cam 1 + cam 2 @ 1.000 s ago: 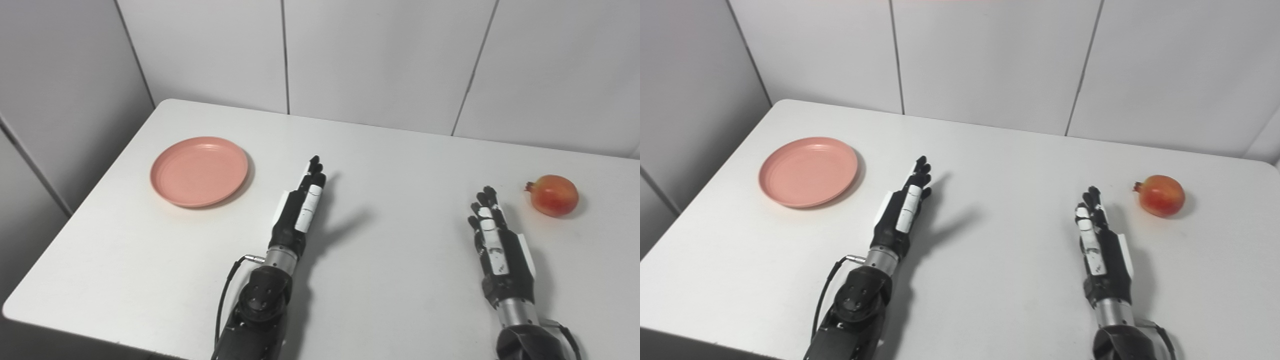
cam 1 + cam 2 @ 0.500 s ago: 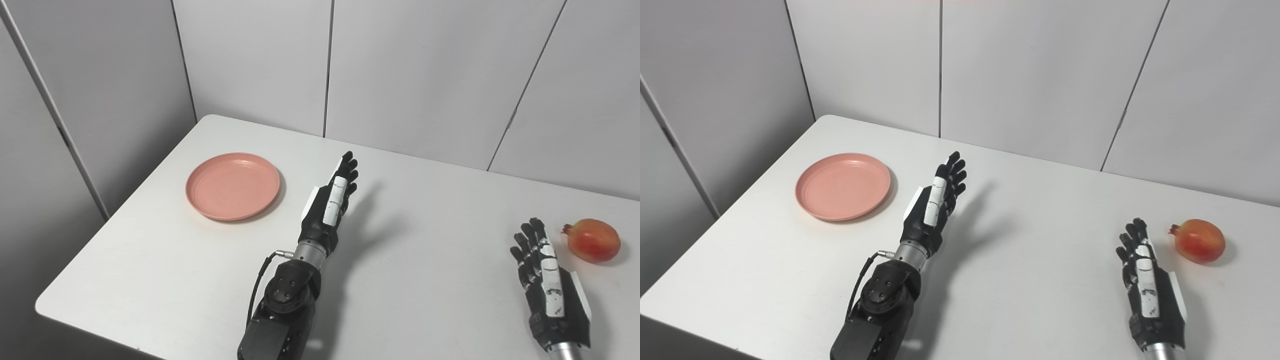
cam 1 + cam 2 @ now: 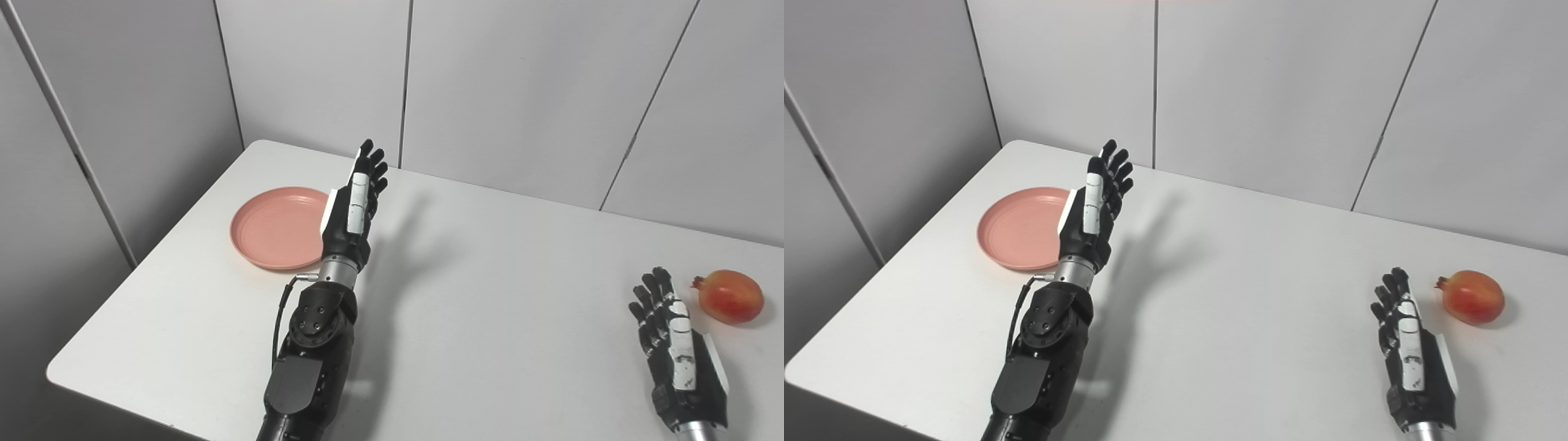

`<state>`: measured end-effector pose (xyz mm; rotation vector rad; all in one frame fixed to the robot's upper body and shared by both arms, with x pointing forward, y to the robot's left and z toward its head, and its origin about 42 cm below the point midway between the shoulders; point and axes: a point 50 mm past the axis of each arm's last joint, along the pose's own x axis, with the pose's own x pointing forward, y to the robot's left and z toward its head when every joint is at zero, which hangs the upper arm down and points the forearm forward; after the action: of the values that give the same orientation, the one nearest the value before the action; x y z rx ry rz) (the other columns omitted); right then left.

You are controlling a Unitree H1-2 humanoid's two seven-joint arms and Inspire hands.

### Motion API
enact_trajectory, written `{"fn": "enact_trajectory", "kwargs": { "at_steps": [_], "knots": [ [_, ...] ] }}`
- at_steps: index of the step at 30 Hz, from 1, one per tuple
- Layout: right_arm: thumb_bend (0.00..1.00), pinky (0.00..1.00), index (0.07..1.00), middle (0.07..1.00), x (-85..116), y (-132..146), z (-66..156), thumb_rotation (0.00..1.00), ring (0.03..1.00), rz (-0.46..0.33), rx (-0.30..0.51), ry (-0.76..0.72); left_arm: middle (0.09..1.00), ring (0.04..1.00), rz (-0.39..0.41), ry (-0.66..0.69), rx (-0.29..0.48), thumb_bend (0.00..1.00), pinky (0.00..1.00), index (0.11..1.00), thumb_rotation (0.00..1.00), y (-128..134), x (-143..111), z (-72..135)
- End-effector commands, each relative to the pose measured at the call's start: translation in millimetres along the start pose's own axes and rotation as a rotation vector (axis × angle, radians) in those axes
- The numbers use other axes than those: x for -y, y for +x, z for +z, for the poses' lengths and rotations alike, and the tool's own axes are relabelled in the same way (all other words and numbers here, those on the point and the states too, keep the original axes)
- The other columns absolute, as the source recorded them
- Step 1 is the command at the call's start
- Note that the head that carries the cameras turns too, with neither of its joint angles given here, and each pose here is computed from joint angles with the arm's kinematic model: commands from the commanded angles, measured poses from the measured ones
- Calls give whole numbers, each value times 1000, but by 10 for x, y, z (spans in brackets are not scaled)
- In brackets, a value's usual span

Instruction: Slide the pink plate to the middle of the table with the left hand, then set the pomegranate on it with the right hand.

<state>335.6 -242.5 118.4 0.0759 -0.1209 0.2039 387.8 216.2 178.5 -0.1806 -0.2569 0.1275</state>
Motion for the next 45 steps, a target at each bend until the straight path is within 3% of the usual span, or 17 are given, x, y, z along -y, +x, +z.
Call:
{"fn": "enact_trajectory", "kwargs": {
  "at_steps": [1, 12, 23, 30, 38, 45],
  "knots": [
    [491, 1000, 1000, 1000, 21, -59, -14, 973, 1000, -2, 24, -2, 907, 903, 26, 33, 129, 874, 883, 901, 1000, 184, 12, 265],
    [492, 1000, 1000, 1000, 10, -64, -1, 967, 1000, -1, 22, -4, 881, 887, 127, 92, 155, 875, 880, 870, 1000, 331, -527, 349],
    [491, 1000, 1000, 1000, 1, -59, -5, 942, 1000, -5, 20, 11, 838, 843, 241, 159, 152, 908, 832, 834, 1000, 356, -897, 527],
    [477, 1000, 1000, 1000, -15, -64, -30, 970, 1000, 11, 23, 5, 815, 822, 297, 188, 116, 930, 808, 802, 1000, 343, -1115, 507],
    [474, 1000, 1000, 1000, -25, -106, -26, 949, 1000, 10, 15, 7, 791, 794, 384, 167, 147, 941, 769, 775, 1000, 321, -1401, 513],
    [456, 1000, 1000, 1000, -20, -97, -3, 969, 1000, 13, 18, 7, 807, 810, 415, 201, 76, 942, 779, 799, 1000, 297, -1649, 428]
  ]
}}
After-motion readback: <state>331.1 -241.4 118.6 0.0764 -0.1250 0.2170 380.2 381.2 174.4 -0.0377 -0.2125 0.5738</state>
